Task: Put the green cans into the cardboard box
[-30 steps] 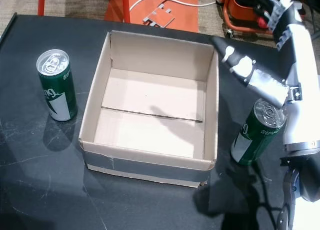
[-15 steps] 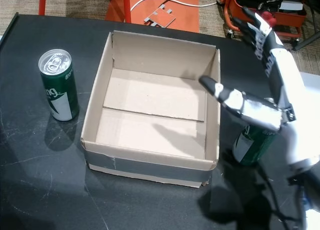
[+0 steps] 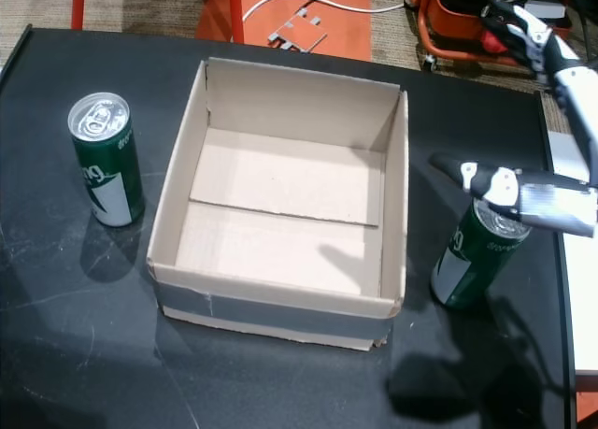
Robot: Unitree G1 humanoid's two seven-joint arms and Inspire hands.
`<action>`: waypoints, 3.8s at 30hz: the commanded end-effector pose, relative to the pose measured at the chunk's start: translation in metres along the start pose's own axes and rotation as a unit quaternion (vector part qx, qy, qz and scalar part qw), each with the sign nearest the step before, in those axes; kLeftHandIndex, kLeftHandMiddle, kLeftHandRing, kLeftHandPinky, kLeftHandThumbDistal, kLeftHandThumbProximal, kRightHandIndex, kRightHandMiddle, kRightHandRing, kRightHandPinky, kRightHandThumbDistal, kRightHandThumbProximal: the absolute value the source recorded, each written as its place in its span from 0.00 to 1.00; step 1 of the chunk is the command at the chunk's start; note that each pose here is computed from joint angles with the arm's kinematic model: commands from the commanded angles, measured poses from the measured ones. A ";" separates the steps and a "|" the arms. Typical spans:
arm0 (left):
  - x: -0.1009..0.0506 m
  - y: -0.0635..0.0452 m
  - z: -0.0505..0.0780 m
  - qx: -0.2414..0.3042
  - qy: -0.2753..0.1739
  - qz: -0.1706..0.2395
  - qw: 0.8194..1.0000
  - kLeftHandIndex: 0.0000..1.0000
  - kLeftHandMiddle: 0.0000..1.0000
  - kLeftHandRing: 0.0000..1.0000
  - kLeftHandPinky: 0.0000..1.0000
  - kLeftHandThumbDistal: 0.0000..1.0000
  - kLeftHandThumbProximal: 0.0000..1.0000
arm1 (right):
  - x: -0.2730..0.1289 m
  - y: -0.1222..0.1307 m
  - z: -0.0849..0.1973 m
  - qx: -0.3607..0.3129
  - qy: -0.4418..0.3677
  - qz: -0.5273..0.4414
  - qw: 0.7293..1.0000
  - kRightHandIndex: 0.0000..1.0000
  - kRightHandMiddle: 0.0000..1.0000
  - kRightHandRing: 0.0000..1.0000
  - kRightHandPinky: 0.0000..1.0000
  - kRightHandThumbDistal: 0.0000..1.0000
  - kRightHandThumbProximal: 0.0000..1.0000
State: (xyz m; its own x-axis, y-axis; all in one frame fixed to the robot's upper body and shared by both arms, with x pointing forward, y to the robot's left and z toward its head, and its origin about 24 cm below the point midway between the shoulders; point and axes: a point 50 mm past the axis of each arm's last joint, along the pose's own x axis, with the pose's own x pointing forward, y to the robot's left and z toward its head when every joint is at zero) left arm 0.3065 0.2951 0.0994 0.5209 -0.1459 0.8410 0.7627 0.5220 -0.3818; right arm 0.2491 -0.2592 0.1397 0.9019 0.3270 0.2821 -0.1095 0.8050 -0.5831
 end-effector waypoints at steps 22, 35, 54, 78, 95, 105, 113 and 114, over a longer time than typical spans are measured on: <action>0.005 0.003 0.012 -0.022 0.008 -0.010 1.000 0.94 0.98 1.00 0.84 0.87 0.00 | -0.047 0.059 -0.086 0.137 0.129 -0.027 0.982 0.97 0.96 0.94 1.00 1.00 0.75; 0.003 0.006 0.014 -0.021 0.011 0.012 1.000 0.92 0.97 1.00 0.84 0.92 0.00 | -0.048 0.065 -0.086 0.145 0.117 -0.040 0.982 0.94 0.96 0.93 1.00 1.00 0.73; 0.003 0.008 0.021 -0.039 -0.005 0.012 0.999 0.94 0.97 1.00 0.82 0.99 0.00 | -0.030 0.078 -0.114 0.224 0.138 -0.092 0.960 0.92 0.90 0.86 0.94 1.00 0.63; 0.003 0.008 0.024 -0.055 -0.024 0.010 0.998 0.84 0.94 1.00 0.82 0.93 0.00 | -0.032 0.085 -0.130 0.276 0.190 -0.124 0.934 0.84 0.82 0.80 0.86 1.00 0.52; 0.001 0.008 0.028 -0.097 -0.041 0.020 0.994 0.80 0.92 1.00 0.82 0.98 0.00 | -0.037 0.092 -0.139 0.295 0.235 -0.135 0.916 0.83 0.80 0.79 0.83 0.91 0.40; 0.002 0.008 0.026 -0.088 -0.035 0.018 0.995 0.81 0.92 1.00 0.81 0.94 0.00 | -0.033 0.090 -0.136 0.222 0.248 -0.204 0.921 0.40 0.38 0.43 0.50 0.04 0.00; 0.002 0.008 0.023 -0.074 -0.027 0.013 0.997 0.82 0.93 1.00 0.84 0.90 0.00 | -0.028 0.086 -0.132 0.167 0.239 -0.218 0.931 0.34 0.31 0.34 0.42 0.07 0.00; 0.002 0.008 0.022 -0.070 -0.026 0.013 0.997 0.82 0.93 1.00 0.85 0.88 0.00 | -0.028 0.085 -0.132 0.163 0.238 -0.219 0.932 0.33 0.31 0.33 0.42 0.07 0.00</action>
State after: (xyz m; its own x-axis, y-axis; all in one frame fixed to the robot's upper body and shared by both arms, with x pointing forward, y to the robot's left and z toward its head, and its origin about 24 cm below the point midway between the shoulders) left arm 0.3035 0.3193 0.1052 0.5286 -0.0723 0.8458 0.7952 0.3909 -0.4635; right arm 0.2681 -0.2586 -0.0260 0.9687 -0.2465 -0.0276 0.2371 0.9528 -0.1898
